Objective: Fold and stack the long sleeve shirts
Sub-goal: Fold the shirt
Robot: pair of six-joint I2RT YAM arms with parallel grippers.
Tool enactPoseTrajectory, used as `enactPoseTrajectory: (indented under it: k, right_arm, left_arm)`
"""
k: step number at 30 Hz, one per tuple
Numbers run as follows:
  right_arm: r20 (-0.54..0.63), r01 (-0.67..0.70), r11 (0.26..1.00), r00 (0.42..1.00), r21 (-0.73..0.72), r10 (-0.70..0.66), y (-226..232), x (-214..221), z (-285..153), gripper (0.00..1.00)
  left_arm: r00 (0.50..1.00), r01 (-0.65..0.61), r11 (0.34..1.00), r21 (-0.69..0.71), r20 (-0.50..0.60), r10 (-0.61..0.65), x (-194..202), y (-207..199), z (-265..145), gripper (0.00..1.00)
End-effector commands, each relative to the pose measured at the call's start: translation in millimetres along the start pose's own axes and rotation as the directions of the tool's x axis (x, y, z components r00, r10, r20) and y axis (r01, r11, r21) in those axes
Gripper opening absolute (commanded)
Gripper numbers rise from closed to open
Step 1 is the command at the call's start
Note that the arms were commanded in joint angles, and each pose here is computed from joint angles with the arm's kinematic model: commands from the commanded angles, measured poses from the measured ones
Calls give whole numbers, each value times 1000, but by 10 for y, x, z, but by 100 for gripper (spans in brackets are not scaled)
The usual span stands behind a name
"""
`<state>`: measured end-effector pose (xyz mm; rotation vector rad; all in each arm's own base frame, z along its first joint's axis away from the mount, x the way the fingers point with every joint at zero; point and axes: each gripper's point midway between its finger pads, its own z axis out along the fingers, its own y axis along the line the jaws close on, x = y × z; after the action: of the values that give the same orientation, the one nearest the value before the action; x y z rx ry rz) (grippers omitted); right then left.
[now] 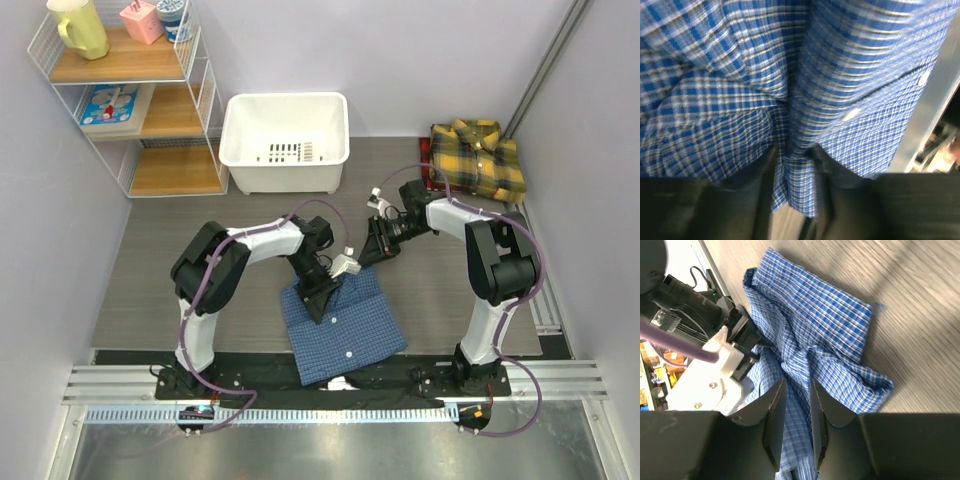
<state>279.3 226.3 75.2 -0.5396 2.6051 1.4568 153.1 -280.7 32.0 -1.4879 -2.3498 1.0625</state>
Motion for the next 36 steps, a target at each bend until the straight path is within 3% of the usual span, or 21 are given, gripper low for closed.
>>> enactPoseTrajectory:
  k: [1,2,8,15,22,36]
  right_arm:
    - [-21,-4,1000,1000,-5,4,-8,173,-20,31]
    - [-28,-15,1000,1000,-10,15,-6,223,-16,32]
    - [-51,-69,997,996,-25,67,44,479,-22,32]
    - [-49,-69,997,997,-33,67,118,471,-74,31]
    - [23,-4,1000,1000,4,4,11,36,-209,31]
    - [55,55,998,997,13,-56,-91,-297,-246,31]
  left_arm:
    - [992,-115,990,77,-48,119,14,-92,-128,22]
    - [983,-173,982,80,-49,177,-1,-66,-169,12]
    - [957,-272,960,58,-86,277,-68,-19,-484,1]
    - [946,-323,946,-25,-30,322,-326,28,-613,0]
    - [932,-355,925,-137,-126,339,-337,453,-617,0]
    - [940,-341,909,-239,-108,324,-557,621,-1009,0]
